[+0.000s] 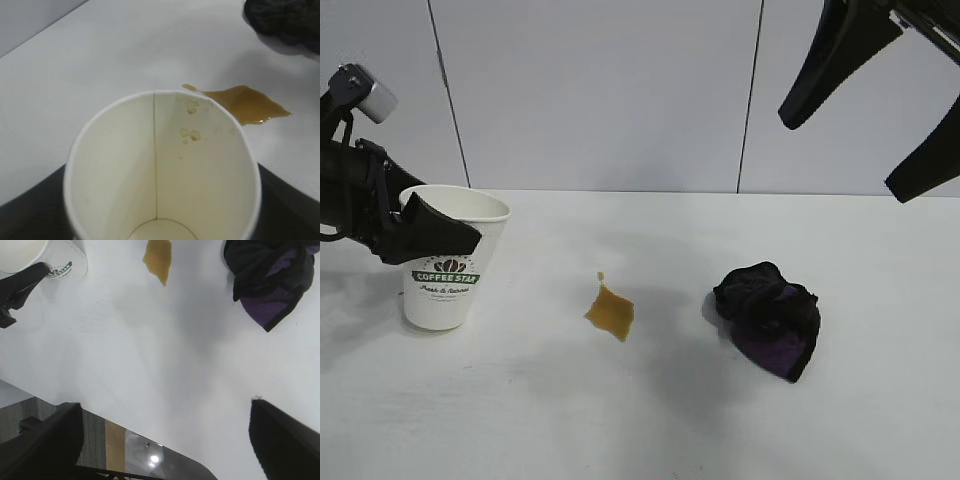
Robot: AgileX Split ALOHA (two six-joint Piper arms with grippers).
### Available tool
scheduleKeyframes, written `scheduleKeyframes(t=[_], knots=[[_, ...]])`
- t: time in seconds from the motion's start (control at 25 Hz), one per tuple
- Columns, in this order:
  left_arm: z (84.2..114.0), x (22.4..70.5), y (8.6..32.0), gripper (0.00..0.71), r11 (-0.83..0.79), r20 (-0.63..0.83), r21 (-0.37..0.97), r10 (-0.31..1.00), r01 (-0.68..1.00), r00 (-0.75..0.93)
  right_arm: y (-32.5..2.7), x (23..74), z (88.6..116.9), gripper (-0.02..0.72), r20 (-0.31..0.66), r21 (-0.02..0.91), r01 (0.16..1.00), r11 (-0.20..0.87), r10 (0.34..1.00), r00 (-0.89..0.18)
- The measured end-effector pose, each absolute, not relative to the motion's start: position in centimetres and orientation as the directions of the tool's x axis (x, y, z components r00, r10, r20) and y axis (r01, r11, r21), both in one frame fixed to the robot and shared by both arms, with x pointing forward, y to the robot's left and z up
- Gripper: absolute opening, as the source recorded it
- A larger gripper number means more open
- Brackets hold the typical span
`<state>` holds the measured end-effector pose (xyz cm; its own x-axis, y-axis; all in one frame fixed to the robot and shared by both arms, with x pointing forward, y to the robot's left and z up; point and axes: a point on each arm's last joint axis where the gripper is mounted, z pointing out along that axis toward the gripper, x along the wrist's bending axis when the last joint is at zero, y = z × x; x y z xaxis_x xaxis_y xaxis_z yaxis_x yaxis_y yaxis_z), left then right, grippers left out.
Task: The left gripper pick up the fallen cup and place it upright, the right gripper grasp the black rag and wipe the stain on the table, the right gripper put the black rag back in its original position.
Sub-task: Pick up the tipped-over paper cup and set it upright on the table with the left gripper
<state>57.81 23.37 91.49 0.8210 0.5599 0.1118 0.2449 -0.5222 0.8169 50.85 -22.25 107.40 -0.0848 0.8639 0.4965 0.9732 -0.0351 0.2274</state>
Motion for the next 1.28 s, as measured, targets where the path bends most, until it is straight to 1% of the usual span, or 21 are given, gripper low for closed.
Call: scheduleKeyframes(t=[0.16,0.32,0.52,0.64,0.72,0.92,1.12,1.28], knots=[[91.5,57.8,23.4,0.559,-0.533,0.128,0.815,0.55,0.229,0.825,-22.3,50.9,107.4,0.622,0.496,0.232,0.972,-0.037,0.864,-0.086],[91.5,57.8,23.4,0.559,-0.521,0.11,0.817,0.562,0.247,0.819,-22.3,50.9,107.4,0.622,0.496,0.232,0.972,-0.037,0.864,-0.086],[91.5,57.8,23.4,0.608,-0.506,0.088,0.817,0.582,0.276,0.808,-22.3,50.9,107.4,0.622,0.496,0.232,0.972,-0.037,0.864,-0.086],[91.2,57.8,23.6,0.619,-0.517,0.077,0.801,0.588,0.301,0.805,-22.3,50.9,107.4,0.622,0.496,0.232,0.972,-0.037,0.864,-0.086],[91.3,57.6,23.7,0.622,-0.54,0.086,0.783,0.585,0.309,0.807,-22.3,50.9,107.4,0.622,0.496,0.232,0.972,-0.037,0.864,-0.086],[92.7,57.2,24.2,0.622,-0.596,0.139,0.744,0.579,0.301,0.803,-22.3,50.9,107.4,0.622,0.495,0.234,0.972,-0.037,0.865,-0.086],[93.1,56.6,24.4,0.622,-0.637,0.132,0.703,0.553,0.316,0.823,-22.3,50.9,107.4,0.622,0.495,0.234,0.972,-0.037,0.865,-0.086],[93.0,56.6,24.5,0.622,-0.626,0.111,0.696,0.578,0.352,0.809,-22.3,50.9,107.4,0.622,0.495,0.234,0.972,-0.037,0.865,-0.086]])
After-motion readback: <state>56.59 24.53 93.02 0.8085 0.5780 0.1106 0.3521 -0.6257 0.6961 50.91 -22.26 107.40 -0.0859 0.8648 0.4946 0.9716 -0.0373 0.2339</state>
